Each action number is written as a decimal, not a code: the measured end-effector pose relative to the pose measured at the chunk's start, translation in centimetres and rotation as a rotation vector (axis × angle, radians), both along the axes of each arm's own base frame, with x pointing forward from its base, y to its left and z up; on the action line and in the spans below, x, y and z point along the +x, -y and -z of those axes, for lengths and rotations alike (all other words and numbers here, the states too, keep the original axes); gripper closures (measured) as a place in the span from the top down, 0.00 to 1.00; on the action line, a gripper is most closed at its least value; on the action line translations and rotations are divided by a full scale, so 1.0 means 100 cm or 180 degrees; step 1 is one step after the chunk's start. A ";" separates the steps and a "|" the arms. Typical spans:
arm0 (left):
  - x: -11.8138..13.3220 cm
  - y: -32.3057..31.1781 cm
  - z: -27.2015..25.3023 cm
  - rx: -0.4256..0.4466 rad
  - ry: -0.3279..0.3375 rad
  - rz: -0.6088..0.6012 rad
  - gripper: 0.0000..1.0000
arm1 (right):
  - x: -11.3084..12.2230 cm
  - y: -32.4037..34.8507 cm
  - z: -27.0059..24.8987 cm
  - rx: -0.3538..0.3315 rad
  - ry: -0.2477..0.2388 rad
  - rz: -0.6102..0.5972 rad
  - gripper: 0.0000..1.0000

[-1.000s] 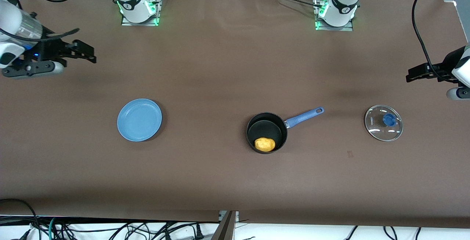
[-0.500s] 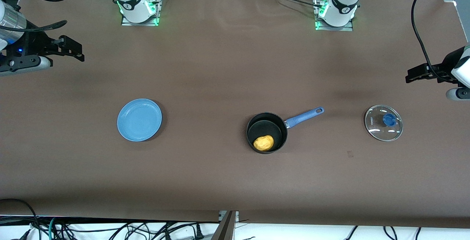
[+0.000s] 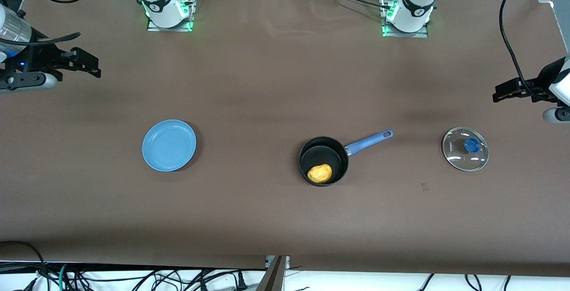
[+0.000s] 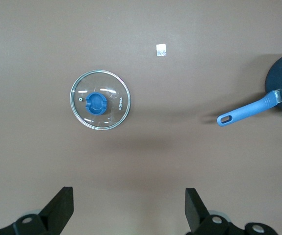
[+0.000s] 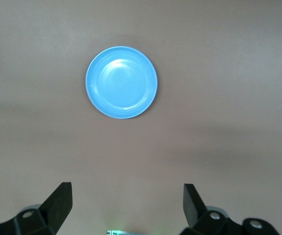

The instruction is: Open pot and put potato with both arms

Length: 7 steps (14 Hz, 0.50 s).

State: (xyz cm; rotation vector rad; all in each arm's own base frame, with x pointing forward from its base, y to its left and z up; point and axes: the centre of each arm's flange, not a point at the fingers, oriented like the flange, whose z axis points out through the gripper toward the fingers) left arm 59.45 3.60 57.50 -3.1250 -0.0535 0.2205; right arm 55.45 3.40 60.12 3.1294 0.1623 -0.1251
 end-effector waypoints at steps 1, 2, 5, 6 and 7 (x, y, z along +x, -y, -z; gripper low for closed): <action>0.000 0.000 0.000 0.0000 -0.0002 0.0002 1.00 | 0.000 0.000 -0.003 -0.0029 0.0019 -0.0007 1.00; 0.000 0.000 0.001 -0.0001 -0.0004 0.0003 1.00 | 0.001 -0.001 -0.003 -0.0045 0.0023 -0.0019 1.00; 0.001 0.001 0.001 -0.0001 -0.0006 0.0005 1.00 | 0.003 -0.011 0.001 -0.0067 0.0004 -0.0070 1.00; 0.001 0.001 0.001 -0.0001 -0.0005 0.0005 1.00 | 0.003 -0.012 0.002 -0.0074 0.0001 -0.0077 1.00; 0.001 0.001 0.001 -0.0001 -0.0005 0.0005 1.00 | 0.004 -0.012 0.002 -0.0076 0.0000 -0.0077 1.00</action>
